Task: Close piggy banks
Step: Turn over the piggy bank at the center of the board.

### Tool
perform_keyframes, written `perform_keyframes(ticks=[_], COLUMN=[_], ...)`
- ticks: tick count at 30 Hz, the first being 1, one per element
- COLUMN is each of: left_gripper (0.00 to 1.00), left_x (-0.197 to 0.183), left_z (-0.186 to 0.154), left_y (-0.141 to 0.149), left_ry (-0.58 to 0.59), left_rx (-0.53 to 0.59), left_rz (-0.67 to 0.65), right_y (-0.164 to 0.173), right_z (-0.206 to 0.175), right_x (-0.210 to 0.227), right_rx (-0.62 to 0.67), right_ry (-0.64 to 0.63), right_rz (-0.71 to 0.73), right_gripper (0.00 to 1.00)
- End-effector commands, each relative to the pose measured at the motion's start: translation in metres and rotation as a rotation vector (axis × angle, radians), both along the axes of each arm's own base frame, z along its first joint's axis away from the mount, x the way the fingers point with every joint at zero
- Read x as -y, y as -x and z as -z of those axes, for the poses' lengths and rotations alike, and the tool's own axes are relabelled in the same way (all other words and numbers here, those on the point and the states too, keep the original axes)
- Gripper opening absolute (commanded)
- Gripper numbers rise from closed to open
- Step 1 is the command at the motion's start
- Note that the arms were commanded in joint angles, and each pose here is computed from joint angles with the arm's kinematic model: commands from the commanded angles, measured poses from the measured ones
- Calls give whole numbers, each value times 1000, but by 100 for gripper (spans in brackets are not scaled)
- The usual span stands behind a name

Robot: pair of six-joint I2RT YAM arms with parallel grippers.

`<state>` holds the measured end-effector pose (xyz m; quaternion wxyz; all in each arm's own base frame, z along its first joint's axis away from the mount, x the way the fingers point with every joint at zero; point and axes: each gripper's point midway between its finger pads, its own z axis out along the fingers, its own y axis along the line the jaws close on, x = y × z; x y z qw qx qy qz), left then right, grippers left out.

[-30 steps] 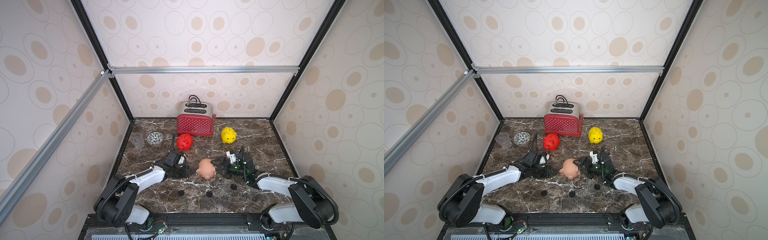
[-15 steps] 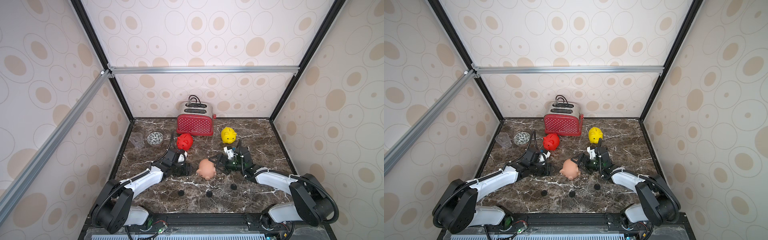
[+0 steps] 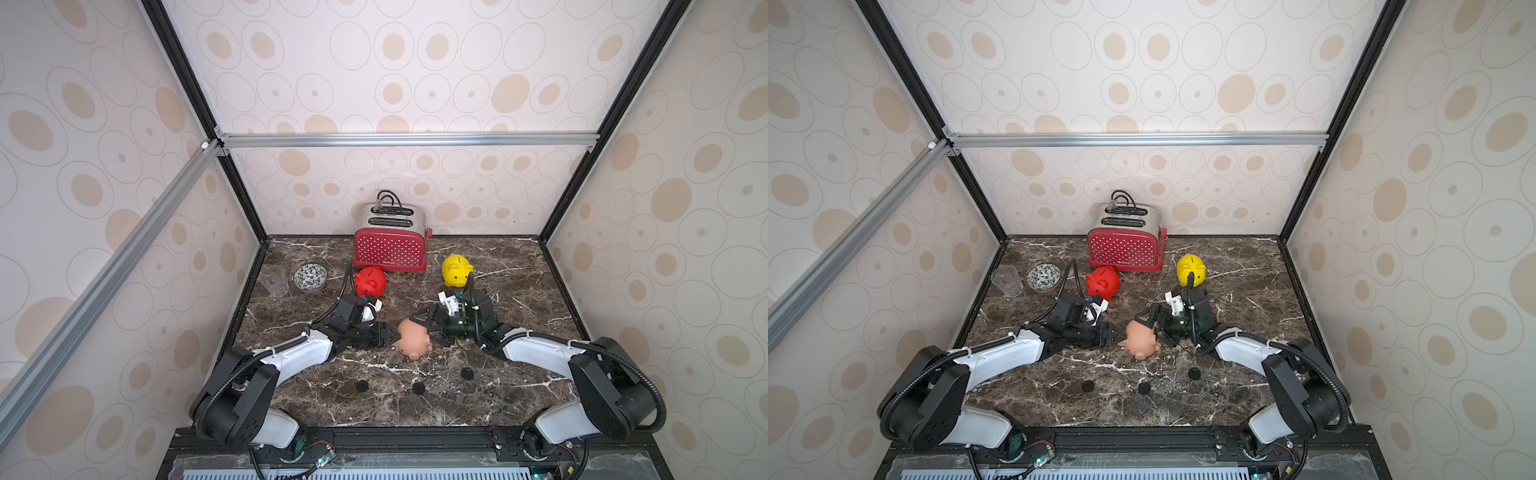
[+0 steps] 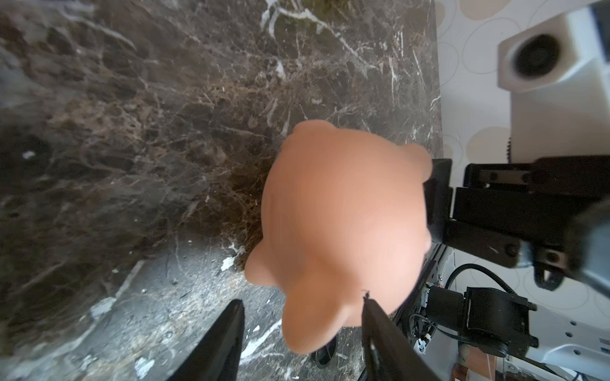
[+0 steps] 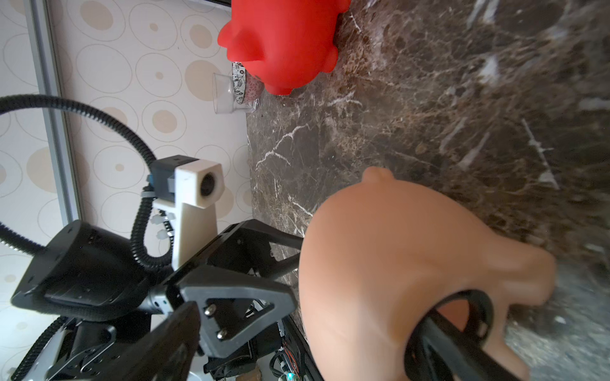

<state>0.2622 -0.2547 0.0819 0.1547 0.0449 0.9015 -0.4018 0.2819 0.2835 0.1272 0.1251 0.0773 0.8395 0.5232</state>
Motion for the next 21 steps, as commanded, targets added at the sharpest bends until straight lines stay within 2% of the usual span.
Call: perform_keyframes(ticks=[1,21], left_gripper=[56,56], left_x=[10,8], left_z=[-8,29], left_y=[-8,-13], left_ry=[46,-31], left_rx=[21,-33], left_rz=[6,5], right_y=[3,14], right_z=[-13,-49], right_x=[-7,-16], right_rx=[2,11], right_ry=[-18,-2], right_rz=[-17,-48], right_gripper=[100,100])
